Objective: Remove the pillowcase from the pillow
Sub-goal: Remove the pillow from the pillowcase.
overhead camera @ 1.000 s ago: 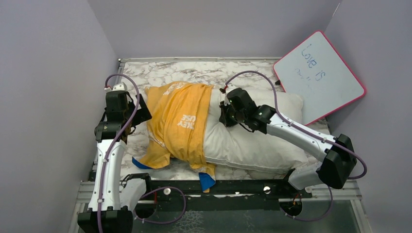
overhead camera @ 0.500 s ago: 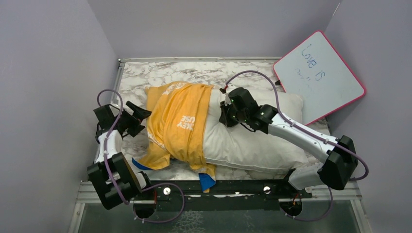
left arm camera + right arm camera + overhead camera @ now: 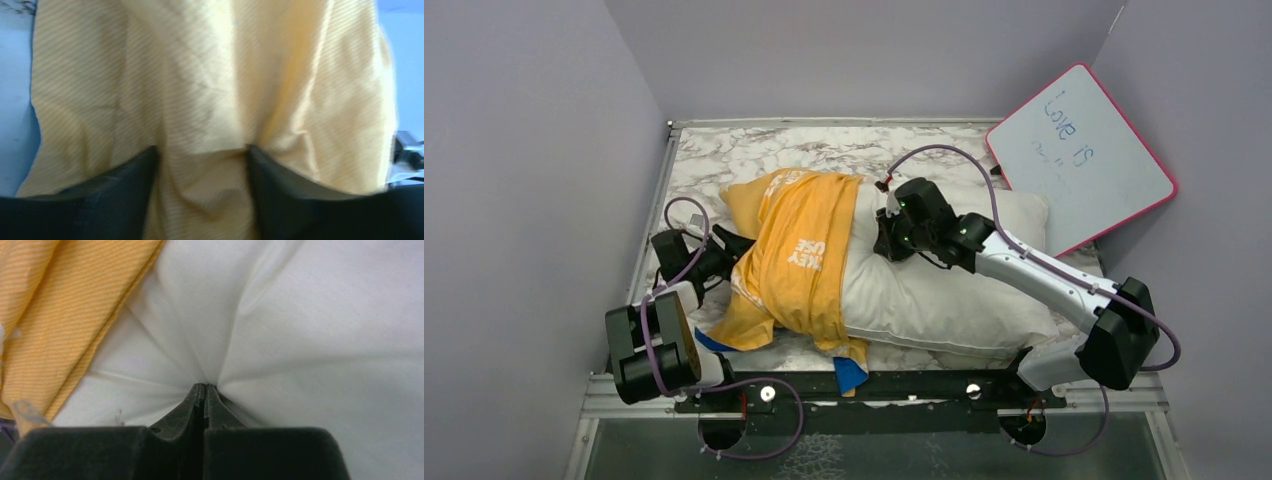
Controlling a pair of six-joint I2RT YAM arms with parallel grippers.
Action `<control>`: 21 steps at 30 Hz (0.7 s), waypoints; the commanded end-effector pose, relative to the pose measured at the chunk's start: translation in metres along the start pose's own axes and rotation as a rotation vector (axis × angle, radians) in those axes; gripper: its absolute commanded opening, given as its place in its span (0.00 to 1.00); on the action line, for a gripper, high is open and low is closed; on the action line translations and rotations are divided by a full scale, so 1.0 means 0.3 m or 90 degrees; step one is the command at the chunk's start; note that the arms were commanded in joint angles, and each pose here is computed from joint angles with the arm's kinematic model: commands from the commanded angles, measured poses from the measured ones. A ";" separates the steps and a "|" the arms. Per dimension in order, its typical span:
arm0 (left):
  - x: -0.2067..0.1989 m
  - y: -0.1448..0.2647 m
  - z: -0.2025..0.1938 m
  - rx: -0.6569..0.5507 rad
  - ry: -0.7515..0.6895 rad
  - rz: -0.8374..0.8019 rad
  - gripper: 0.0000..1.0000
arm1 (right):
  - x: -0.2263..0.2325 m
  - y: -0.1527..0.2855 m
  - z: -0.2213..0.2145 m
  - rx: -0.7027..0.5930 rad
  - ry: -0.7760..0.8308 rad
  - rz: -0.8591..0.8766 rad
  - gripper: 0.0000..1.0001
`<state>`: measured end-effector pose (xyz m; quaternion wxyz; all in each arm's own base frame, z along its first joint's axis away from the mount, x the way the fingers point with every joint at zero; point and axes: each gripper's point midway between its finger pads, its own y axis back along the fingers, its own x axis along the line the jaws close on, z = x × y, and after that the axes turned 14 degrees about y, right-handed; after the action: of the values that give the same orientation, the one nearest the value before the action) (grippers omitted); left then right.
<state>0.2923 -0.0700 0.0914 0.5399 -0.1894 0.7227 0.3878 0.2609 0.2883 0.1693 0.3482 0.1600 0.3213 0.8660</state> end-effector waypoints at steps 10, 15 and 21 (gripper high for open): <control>-0.197 0.203 0.272 -0.213 -0.145 0.049 0.00 | -0.006 -0.005 -0.225 0.150 -0.015 -0.006 0.05; -0.265 0.367 0.406 -0.342 -0.239 0.219 0.00 | -0.016 -0.015 -0.256 0.166 -0.017 -0.017 0.05; -0.328 0.542 0.521 -0.517 -0.248 0.315 0.00 | -0.012 -0.013 -0.247 0.164 -0.026 -0.015 0.05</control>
<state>0.3246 0.0586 0.1957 0.5266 -0.1510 0.5435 0.6361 0.2602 0.2912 0.1678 0.3496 0.1728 0.3126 0.8661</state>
